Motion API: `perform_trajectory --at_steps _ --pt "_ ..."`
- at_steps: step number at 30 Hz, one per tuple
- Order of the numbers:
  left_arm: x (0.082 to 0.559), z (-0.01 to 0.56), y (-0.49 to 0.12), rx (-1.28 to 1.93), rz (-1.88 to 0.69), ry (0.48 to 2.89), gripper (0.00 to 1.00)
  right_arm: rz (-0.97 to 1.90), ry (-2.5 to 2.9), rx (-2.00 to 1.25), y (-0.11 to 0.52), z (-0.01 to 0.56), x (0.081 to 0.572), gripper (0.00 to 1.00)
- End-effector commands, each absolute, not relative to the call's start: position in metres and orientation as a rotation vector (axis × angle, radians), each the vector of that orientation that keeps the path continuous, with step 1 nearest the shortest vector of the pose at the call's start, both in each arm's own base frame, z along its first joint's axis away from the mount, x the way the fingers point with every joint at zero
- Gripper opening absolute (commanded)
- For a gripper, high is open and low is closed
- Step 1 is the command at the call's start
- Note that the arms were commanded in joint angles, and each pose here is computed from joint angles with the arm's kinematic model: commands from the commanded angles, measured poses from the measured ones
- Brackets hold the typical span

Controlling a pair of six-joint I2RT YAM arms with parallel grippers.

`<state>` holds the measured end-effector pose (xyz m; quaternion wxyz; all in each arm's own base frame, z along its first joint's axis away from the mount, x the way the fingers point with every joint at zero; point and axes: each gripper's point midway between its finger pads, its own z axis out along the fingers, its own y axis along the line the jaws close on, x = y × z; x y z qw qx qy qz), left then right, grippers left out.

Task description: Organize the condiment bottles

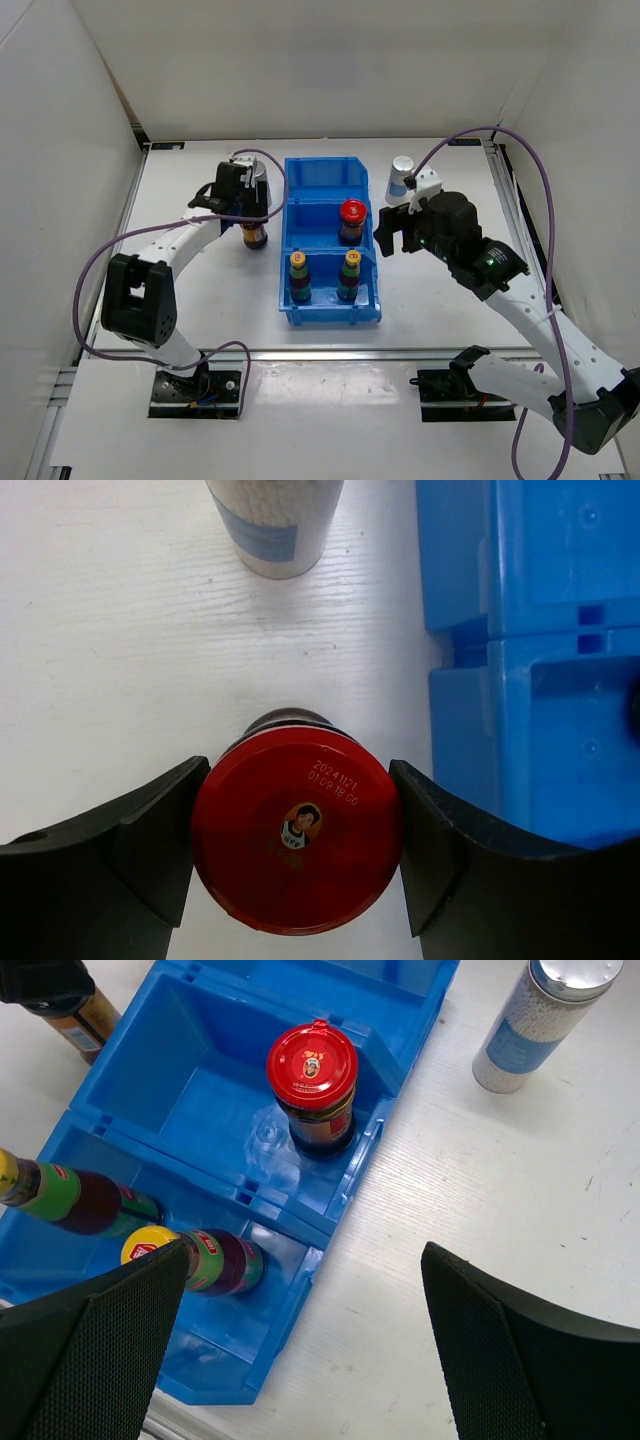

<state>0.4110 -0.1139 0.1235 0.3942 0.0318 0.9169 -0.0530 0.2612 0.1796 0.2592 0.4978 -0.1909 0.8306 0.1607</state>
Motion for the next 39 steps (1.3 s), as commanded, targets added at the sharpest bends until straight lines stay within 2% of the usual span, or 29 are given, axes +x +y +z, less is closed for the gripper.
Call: perform_trajectory --at_steps 1,7,12,18,24,29,32,37,38,39 --pt "0.434 0.235 -0.122 0.087 -0.182 2.066 0.39 0.398 1.999 -0.45 0.178 0.264 0.257 1.0" --pt "0.425 0.327 -0.148 0.153 -0.21 1.869 0.38 0.383 2.017 -0.449 0.175 0.26 0.255 1.0" --pt "0.409 0.363 -0.195 0.271 -0.359 1.753 0.38 0.373 2.016 -0.443 0.174 0.26 0.256 1.0" --pt "0.405 0.322 -0.242 0.369 -0.467 1.798 0.39 0.361 2.018 -0.422 0.168 0.262 0.253 1.0" --pt "0.416 0.259 -0.257 0.374 -0.503 1.91 0.4 0.356 2.006 -0.412 0.164 0.264 0.251 1.0" --pt "0.417 0.228 -0.269 0.401 -0.504 1.955 0.4 0.356 2.006 -0.412 0.164 0.266 0.25 1.0" --pt "0.419 0.212 -0.268 0.4 -0.485 1.988 0.45 0.348 2.005 -0.406 0.161 0.265 0.249 1.0" --pt "0.425 0.208 -0.263 0.398 -0.432 2.003 0.67 0.345 2.017 -0.383 0.159 0.263 0.249 1.0" --pt "0.426 0.208 -0.261 0.39 -0.42 2.003 0.8 0.329 2.016 -0.372 0.157 0.264 0.25 1.0" --pt "0.427 0.21 -0.259 0.382 -0.407 2.007 1.0 0.322 2.018 -0.348 0.154 0.266 0.251 1.0"
